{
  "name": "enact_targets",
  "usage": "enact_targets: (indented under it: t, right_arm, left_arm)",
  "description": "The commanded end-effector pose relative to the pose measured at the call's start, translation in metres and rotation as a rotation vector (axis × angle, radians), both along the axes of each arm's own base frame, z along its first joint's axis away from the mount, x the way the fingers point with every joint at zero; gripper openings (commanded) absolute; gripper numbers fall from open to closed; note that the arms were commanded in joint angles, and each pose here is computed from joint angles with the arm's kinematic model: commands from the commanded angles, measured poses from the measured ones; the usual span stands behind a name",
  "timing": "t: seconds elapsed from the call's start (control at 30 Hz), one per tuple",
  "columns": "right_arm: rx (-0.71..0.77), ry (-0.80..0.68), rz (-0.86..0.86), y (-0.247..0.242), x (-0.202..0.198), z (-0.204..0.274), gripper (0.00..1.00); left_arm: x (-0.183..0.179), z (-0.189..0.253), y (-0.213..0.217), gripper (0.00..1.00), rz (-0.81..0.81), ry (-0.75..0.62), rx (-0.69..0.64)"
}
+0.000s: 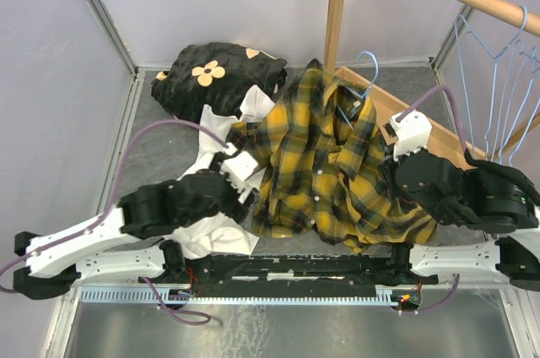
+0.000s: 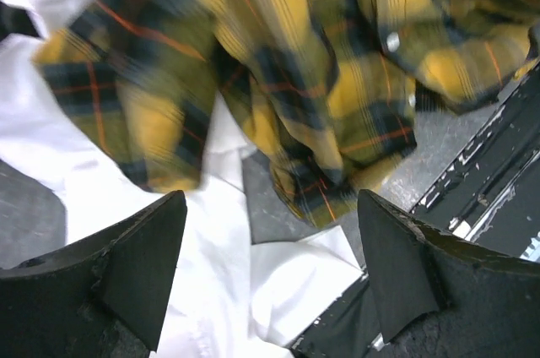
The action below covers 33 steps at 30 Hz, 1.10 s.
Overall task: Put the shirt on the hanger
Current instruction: Hang the shirt on the hanger, then place the hanger at the clothesline.
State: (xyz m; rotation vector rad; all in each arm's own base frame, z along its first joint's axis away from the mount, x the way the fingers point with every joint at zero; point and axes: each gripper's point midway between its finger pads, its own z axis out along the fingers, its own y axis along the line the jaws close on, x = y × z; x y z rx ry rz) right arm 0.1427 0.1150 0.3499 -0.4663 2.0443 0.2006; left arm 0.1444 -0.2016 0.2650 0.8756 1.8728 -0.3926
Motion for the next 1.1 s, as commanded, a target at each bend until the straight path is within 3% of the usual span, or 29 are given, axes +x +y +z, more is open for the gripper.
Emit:
enact_targets:
  t: [0.0, 0.2, 0.3, 0.37, 0.57, 0.77, 1.07]
  right_arm:
    - [0.054, -0.153, -0.288, -0.014, 0.032, 0.038, 0.00]
    - [0.044, -0.255, -0.478, -0.043, 0.041, 0.067, 0.00]
    - [0.003, -0.286, -0.502, -0.049, 0.043, 0.074, 0.00]
    - [-0.073, -0.287, -0.523, -0.050, 0.048, 0.071, 0.00]
    - [-0.086, -0.274, -0.630, -0.073, 0.053, 0.073, 0.00]
    - [-0.135, -0.321, -0.723, -0.102, 0.055, 0.092, 0.00]
    - [-0.209, -0.359, -0.782, -0.117, 0.057, 0.108, 0.00]
  left_arm:
    - [-0.005, -0.033, -0.041, 0.88, 0.027, 0.166, -0.059]
    - [-0.011, -0.071, -0.070, 0.97, 0.037, 0.312, 0.010]
    - [-0.015, -0.083, -0.071, 0.86, 0.019, 0.343, 0.084]
    - [-0.016, -0.085, -0.070, 0.85, 0.016, 0.348, 0.104]
    - [0.000, -0.066, -0.055, 0.95, 0.093, 0.257, 0.073]
    - [0.017, -0.043, -0.023, 0.96, 0.201, 0.131, 0.048]
    - [0.024, -0.027, -0.010, 0.96, 0.264, 0.083, 0.004]
